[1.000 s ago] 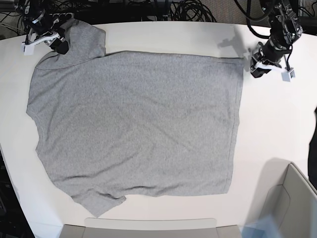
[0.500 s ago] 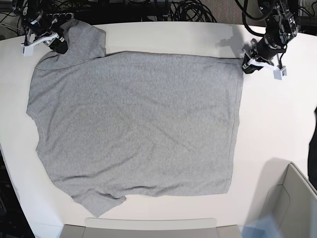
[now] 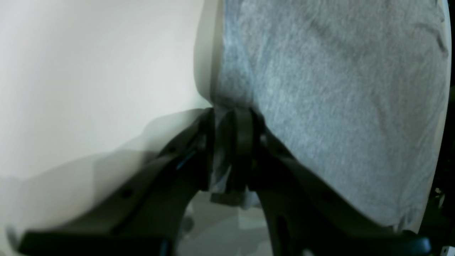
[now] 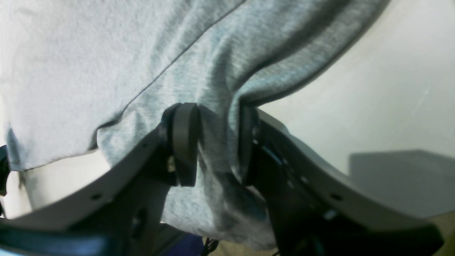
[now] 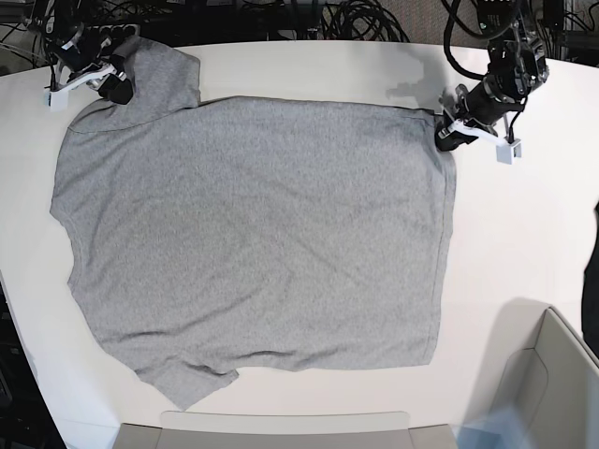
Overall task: Fold the T-shirt properly
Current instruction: 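Lift the held side edge and fold it over toward the shirt's middle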
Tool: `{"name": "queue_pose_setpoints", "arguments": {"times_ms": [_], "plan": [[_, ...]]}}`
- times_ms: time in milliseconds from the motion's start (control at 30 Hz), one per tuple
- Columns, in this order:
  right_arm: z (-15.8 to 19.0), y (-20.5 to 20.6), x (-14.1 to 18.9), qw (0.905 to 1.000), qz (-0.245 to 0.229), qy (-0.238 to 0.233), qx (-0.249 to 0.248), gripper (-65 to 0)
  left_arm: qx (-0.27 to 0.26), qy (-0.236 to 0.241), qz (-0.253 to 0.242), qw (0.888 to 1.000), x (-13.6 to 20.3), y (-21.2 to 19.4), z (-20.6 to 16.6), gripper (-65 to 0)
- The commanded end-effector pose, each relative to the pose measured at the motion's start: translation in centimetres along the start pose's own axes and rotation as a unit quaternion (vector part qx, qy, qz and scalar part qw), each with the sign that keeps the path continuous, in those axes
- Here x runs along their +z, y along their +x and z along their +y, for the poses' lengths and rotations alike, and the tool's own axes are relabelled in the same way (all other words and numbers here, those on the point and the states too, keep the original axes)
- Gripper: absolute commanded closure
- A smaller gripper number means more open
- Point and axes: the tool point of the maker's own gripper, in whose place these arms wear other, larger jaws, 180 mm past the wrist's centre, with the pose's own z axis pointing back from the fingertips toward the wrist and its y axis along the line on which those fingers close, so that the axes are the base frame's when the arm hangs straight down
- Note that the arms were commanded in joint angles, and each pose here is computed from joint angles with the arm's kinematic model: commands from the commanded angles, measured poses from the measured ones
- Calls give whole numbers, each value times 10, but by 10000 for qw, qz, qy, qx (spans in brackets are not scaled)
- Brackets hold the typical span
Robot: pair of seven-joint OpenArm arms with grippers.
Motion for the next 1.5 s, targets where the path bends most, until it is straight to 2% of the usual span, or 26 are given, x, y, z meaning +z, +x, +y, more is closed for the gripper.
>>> {"name": "queue_pose_setpoints", "arguments": {"times_ms": [0, 200, 267, 333, 433, 467, 633, 767, 1000, 1133, 1467], "plan": [[-9, -17, 4, 9989, 401, -242, 87, -193, -83, 96, 47, 9999, 5, 1, 4, -105], [-7, -14, 4, 9990, 365, -215, 126, -193, -147, 43, 145, 9998, 1, -3, -1, -101], [-5, -13, 4, 9990, 362, -197, 149, -191, -233, -12, 231, 9995, -3, -9, -7, -68], [-3, -12, 4, 9991, 341, -182, 191, -151, -231, 6, 245, 9994, -3, -10, -6, 0], [-2, -10, 6, 9988, 335, -210, 289, -18, -163, 89, 220, 9996, -2, -8, 1, 0], [-4, -8, 7, 9984, 327, -266, 372, 0, -135, 156, 157, 9997, 1, -2, 8, 0], [-1, 0, 18, 9956, 252, -429, 789, 0, 127, 532, -279, 9981, 28, 22, 43, 0], [11, 10, 28, 9942, 85, -377, 1000, 0, 134, 771, -361, 9963, 45, 27, 62, 0], [25, 26, 44, 9911, -195, -369, 1266, 0, -222, 815, -440, 9955, 66, 23, 53, 0], [37, 35, 46, 9891, -330, -275, 1407, 0, -448, 763, -684, 9937, 80, 36, 40, 0], [45, 77, 48, 9833, -896, -286, 1560, 0, -587, 513, -1046, 9915, 76, 65, 15, 0]]}}
